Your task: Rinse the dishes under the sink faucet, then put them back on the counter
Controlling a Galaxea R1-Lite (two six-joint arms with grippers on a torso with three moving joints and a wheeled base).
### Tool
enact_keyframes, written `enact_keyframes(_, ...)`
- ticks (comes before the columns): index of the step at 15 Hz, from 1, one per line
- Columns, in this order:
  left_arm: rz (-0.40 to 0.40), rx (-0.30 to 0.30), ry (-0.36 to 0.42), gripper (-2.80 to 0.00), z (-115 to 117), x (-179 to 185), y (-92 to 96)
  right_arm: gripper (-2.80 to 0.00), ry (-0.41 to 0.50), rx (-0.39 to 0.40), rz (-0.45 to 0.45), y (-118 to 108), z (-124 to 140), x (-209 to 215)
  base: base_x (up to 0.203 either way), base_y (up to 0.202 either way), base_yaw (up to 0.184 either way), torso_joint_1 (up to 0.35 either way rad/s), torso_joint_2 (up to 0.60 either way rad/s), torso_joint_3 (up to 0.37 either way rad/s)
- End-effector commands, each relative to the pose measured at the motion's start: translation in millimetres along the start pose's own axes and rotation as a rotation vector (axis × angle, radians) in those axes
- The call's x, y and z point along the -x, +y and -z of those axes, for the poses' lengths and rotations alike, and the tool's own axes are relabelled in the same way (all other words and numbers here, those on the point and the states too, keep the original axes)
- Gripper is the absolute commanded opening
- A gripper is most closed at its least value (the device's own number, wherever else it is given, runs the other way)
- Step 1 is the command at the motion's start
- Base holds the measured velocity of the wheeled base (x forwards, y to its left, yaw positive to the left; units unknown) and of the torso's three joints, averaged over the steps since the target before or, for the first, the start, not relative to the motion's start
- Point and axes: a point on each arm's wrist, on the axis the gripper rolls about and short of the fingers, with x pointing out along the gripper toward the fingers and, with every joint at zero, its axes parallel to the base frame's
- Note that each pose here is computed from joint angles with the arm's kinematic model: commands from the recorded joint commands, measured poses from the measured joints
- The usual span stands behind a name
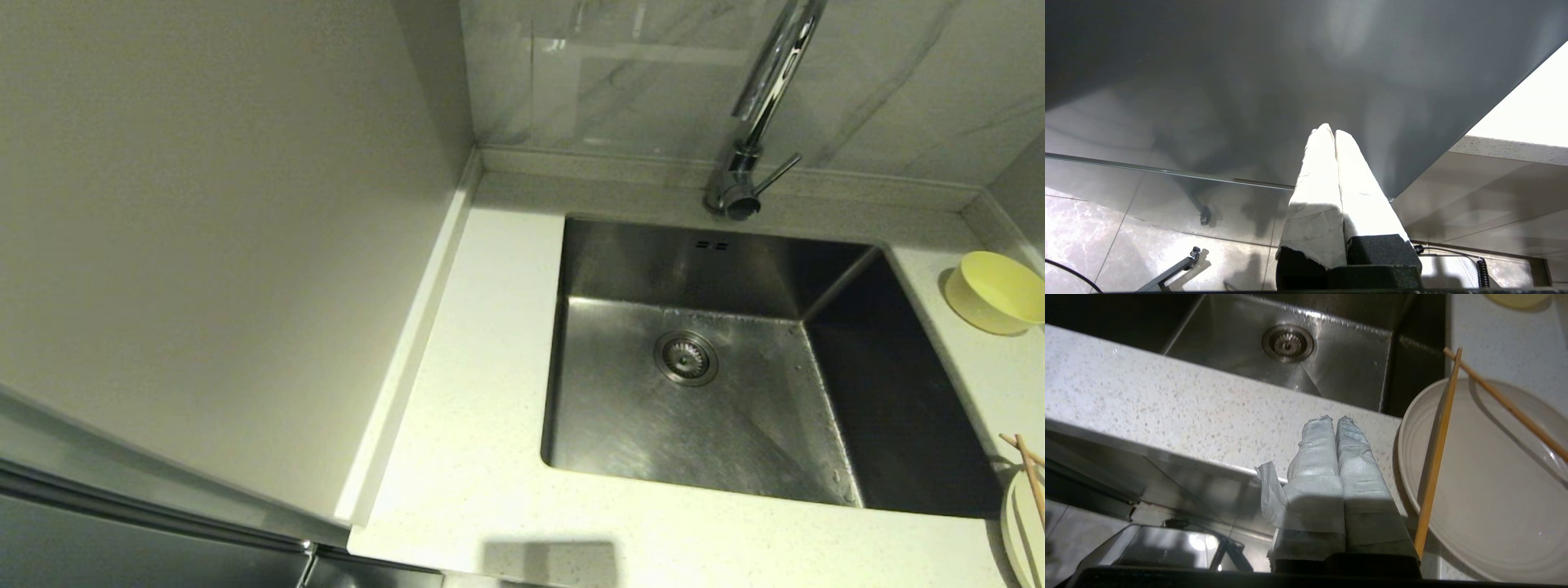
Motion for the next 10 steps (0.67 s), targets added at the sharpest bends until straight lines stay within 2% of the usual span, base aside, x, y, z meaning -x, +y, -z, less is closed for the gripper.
enact_keyframes(1, -0.001, 0.0, -0.002, -2.8, 0.0, 0.1, 0.0, -2.8, 0.016, 0.002, -0.007, 0.3, 1.7, 0.0, 0.0, 0.0, 0.0, 0.0, 0.0, 0.0)
enact_keyframes(10, -0.001, 0.0, -0.002, -2.8, 0.0, 0.1, 0.0, -2.8, 0.018, -0.008, -0.004, 0.2, 1.8, 0.0, 0.0, 0.0, 0.0, 0.0, 0.0, 0.0)
